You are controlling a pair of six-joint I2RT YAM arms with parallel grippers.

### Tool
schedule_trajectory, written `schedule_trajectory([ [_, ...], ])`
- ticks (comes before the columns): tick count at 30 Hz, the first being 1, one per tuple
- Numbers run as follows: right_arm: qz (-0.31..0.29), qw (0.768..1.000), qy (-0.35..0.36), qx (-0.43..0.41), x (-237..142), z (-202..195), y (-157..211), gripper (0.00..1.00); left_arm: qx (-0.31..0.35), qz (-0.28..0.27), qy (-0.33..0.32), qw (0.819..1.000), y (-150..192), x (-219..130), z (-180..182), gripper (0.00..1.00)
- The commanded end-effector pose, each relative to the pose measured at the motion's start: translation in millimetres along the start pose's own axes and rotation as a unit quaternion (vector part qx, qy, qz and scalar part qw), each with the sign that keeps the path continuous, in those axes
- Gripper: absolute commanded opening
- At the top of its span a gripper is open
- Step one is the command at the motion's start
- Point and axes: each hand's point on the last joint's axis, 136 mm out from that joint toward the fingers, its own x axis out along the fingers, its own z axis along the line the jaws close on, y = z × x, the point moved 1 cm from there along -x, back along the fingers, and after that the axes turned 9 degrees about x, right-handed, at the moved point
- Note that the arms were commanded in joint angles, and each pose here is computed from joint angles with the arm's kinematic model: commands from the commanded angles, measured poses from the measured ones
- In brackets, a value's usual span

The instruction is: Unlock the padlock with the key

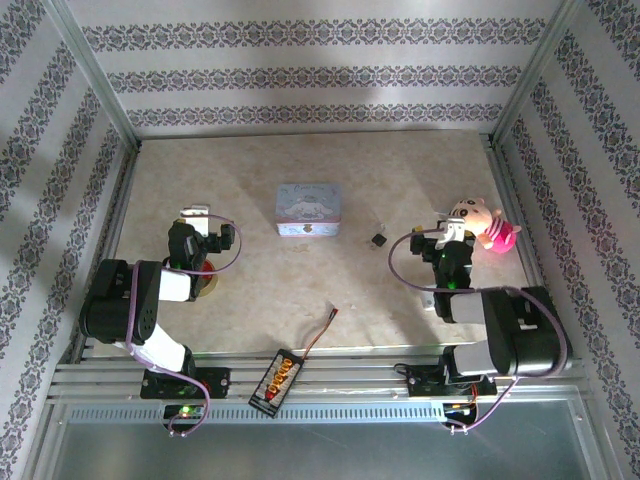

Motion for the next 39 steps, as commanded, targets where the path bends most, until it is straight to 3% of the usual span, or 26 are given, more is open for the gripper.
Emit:
schedule_trajectory([
  [1,-0.054,0.998,-0.027,0.015,9,9,-20,0.98,-0.007,0.000,0.003,1.000,-1,1,1,0.99],
  [9,-0.034,0.999,0.011,0.040,25,-5,-24,0.98,-0.007,0.000,0.004,1.000,0,1,1,0.99],
  [12,0.014,0.999,-0.031,0.019,32,11,-13,0.98,-0.007,0.000,0.004,1.000,0,1,1,0.99],
  [15,0.011,0.997,-0.077,0.009,36,26,-22,0.98,-0.007,0.000,0.004,1.000,0,1,1,0.99],
  [39,0.012,0.997,-0.077,0.009,35,25,-21,0.98,-0.007,0.000,0.004,1.000,-1,1,1,0.99],
])
